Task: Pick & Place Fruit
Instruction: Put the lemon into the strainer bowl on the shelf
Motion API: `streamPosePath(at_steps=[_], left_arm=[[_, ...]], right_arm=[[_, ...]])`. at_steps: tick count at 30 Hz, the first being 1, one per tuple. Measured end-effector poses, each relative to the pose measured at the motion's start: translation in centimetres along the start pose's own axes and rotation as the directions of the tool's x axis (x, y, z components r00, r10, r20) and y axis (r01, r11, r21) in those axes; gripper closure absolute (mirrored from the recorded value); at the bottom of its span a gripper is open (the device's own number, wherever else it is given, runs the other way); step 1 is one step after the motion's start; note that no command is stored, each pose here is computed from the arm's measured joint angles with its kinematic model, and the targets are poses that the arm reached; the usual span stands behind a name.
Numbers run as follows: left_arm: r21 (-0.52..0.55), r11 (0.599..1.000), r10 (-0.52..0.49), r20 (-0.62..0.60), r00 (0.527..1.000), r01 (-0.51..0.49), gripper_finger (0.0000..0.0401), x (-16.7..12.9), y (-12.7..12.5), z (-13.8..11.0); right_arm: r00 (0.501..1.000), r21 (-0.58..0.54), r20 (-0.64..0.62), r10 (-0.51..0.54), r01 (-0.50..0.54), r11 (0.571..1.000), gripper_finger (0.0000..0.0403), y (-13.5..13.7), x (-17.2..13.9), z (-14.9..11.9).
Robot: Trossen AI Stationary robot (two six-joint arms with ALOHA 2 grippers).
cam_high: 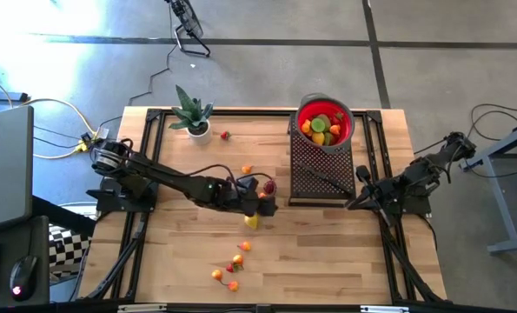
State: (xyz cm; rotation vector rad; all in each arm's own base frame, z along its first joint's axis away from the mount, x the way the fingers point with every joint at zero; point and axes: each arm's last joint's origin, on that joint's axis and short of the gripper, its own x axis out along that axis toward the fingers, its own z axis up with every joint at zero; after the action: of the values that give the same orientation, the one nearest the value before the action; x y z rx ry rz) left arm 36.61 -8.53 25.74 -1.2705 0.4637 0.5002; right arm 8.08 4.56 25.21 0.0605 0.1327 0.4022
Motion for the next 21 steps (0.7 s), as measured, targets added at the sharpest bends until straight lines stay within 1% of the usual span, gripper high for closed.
streamPosePath(at_steps=[2,3,5,7,9,11,13,15,17,19,21], left_arm=[[0.016,1.000,-0.009,0.011,1.000,0.009,0.0141,0.0,-1.4,-0.6],[0.030,1.000,0.007,0.015,1.000,-0.007,0.0141,0.0,-2.0,-1.0],[0.072,0.992,0.100,0.017,0.995,-0.101,0.0141,0.0,-2.8,-1.5],[0.059,0.984,0.166,0.008,0.986,-0.167,0.0141,0.4,-3.9,-1.8],[0.070,0.946,0.319,-0.018,0.948,-0.317,0.0141,0.4,-3.8,-2.0],[0.043,0.929,0.370,-0.061,0.927,-0.368,0.0141,1.0,-4.3,-2.2],[0.058,0.885,0.465,-0.082,0.881,-0.462,0.0141,1.2,-3.9,-1.9],[0.058,0.895,0.446,-0.096,0.890,-0.443,0.0141,1.5,-4.3,-1.9],[0.085,0.877,0.479,-0.090,0.873,-0.473,0.0141,1.4,-3.9,-1.7],[0.116,0.880,0.471,-0.089,0.877,-0.461,0.0141,1.8,-3.9,-1.7],[0.147,0.858,0.506,-0.085,0.858,-0.491,0.0141,1.8,-3.5,-1.7]], right_arm=[[1.000,0.006,-0.006,0.017,-0.017,1.000,0.0401,0.0,0.0,-0.1],[1.000,0.006,-0.014,0.028,-0.028,1.000,0.0401,0.1,0.0,-0.1],[0.999,0.006,-0.021,0.046,-0.046,0.999,0.0401,0.1,0.0,-0.2],[0.999,0.007,-0.017,0.049,-0.049,0.999,0.0401,0.1,0.0,-0.1],[0.999,0.005,-0.017,0.049,-0.048,0.999,0.0401,0.1,0.0,-0.1],[0.998,0.003,-0.023,0.051,-0.051,0.999,0.0401,0.1,-0.1,-0.2],[0.998,0.004,-0.019,0.054,-0.054,0.999,0.0401,0.1,-0.1,-0.1],[0.998,0.004,-0.029,0.057,-0.057,0.998,0.0401,0.1,-0.1,-0.3],[0.998,0.005,-0.020,0.067,-0.067,0.998,0.0401,0.2,-0.2,-0.2],[0.997,0.004,-0.028,0.075,-0.075,0.997,0.0401,0.2,-0.2,-0.2],[0.997,0.004,-0.025,0.077,-0.077,0.997,0.0401,0.2,-0.2,-0.2]])
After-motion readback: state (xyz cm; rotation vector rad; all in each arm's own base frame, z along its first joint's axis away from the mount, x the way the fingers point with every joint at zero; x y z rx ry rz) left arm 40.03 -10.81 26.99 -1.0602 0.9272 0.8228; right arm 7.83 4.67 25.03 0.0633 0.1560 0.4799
